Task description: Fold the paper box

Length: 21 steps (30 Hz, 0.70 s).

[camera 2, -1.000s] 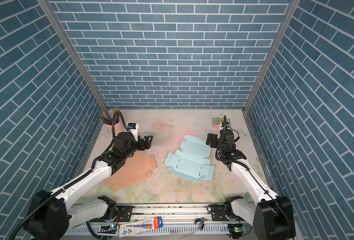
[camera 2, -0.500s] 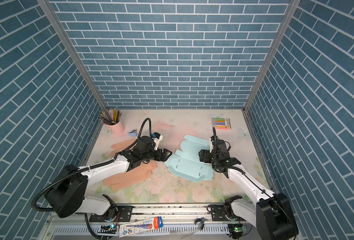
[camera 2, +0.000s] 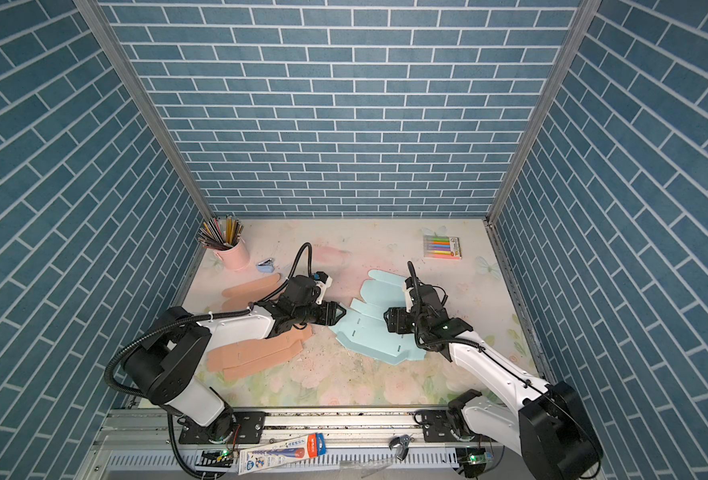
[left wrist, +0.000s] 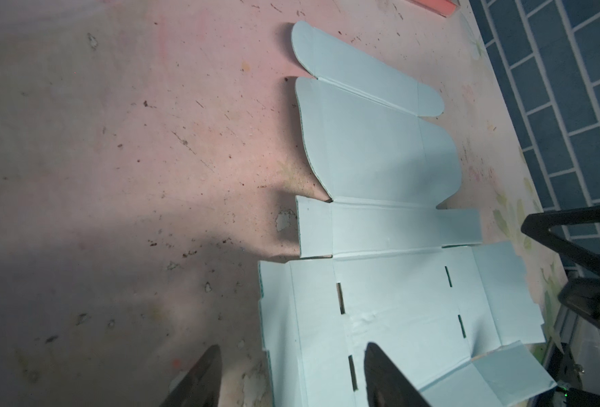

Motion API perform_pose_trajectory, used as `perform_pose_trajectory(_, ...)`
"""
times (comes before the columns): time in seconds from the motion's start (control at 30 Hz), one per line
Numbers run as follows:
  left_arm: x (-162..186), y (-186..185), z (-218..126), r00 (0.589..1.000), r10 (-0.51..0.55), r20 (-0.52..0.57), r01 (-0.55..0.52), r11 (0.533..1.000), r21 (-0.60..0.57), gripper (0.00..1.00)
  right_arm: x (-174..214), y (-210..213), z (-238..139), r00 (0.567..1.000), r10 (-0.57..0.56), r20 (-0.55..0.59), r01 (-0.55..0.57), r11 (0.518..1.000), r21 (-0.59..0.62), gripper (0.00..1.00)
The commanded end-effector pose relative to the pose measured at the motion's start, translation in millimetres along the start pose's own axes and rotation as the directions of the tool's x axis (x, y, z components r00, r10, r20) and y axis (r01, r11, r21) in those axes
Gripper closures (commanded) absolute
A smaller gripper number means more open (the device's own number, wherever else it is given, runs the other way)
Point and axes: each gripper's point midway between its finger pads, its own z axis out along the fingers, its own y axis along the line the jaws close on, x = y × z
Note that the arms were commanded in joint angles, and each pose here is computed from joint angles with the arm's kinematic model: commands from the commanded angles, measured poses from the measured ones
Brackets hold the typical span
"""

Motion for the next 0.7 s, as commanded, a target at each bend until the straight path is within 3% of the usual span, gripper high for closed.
perform_pose_trajectory(0.0, 0.9, -4.9, 2.0, 1.0, -0.012, 0.009, 0.012, 0.999, 0.035, 0.44, 5.5, 1.1, 0.9, 0.999, 0.039, -0.014, -0.039, 0.999, -0.005, 0.2)
perform_pose_trajectory(0.2, 6.1, -2.6, 5.7, 1.0, -0.02, -0.003, 0.02, 0.999, 0.03, 0.55, 5.2, 6.4, 2.0, 0.999, 0.04, -0.017, -0.041, 0.999, -0.034, 0.2)
perform_pose_trajectory(0.67, 13.4, 5.7, 13.5, 0.999, -0.035, -0.017, 0.035, 0.999, 0.003, 0.64, 5.5, 6.5, -5.7, 0.999, 0.04, 0.004, -0.04, 0.998, -0.04, 0.2)
